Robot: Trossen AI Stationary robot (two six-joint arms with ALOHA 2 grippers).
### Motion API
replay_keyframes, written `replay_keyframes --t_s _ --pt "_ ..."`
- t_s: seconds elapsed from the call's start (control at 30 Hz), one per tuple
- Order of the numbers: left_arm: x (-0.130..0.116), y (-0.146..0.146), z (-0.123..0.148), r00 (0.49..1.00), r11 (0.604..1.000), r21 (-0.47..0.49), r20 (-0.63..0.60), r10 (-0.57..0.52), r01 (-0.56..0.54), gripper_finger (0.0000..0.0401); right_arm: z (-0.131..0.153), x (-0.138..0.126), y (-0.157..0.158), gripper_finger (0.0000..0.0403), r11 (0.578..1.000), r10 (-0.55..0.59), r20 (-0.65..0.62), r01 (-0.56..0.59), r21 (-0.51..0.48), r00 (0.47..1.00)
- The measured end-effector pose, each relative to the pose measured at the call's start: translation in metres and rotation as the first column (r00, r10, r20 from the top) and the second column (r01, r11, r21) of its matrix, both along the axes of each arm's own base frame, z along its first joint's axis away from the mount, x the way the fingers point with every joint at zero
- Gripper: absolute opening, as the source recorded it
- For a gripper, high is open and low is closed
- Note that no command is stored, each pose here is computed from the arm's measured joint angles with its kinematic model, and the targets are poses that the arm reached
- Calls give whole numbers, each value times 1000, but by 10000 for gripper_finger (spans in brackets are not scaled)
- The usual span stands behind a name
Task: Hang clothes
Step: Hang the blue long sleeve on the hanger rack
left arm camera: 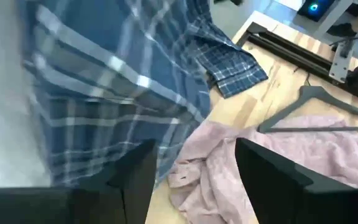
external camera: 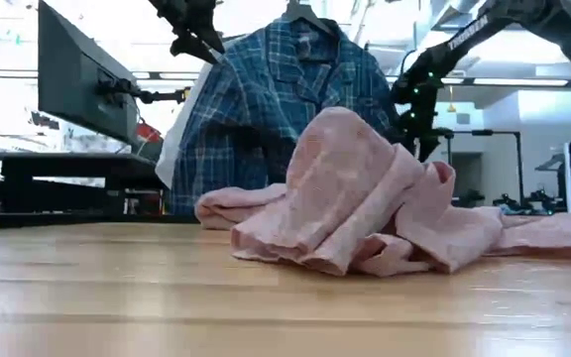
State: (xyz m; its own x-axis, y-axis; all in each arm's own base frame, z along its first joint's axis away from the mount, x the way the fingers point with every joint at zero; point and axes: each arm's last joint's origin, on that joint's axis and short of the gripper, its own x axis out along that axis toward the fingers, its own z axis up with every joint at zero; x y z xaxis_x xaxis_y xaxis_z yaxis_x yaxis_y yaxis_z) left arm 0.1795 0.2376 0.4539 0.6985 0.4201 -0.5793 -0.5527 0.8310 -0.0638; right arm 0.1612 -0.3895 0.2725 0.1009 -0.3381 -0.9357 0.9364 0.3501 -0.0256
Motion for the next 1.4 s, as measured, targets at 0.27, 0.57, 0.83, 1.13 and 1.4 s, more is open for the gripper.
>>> replay_keyframes --t_s 0.27,0.57,0.83,1.13,1.4 --pt "4 -3 0 1000 1000 -2 6 -10 10 201 -88 4 16 159 992 -81 8 80 101 997" --pt "10 -7 1 1000 1000 -10 18 -23 23 201 -109 2 5 159 984 -157 132 166 -61 979" --pt "15 -11 1 999 999 -19 23 -36 36 201 -80 -15 -36 159 886 -129 330 258 -386 935" --pt "16 -12 1 999 999 -46 38 -22 24 201 -9 -12 -65 159 684 139 500 282 -673 855" --pt "16 -12 1 999 998 -55 42 -14 17 201 27 -23 -75 159 601 210 293 113 -791 933"
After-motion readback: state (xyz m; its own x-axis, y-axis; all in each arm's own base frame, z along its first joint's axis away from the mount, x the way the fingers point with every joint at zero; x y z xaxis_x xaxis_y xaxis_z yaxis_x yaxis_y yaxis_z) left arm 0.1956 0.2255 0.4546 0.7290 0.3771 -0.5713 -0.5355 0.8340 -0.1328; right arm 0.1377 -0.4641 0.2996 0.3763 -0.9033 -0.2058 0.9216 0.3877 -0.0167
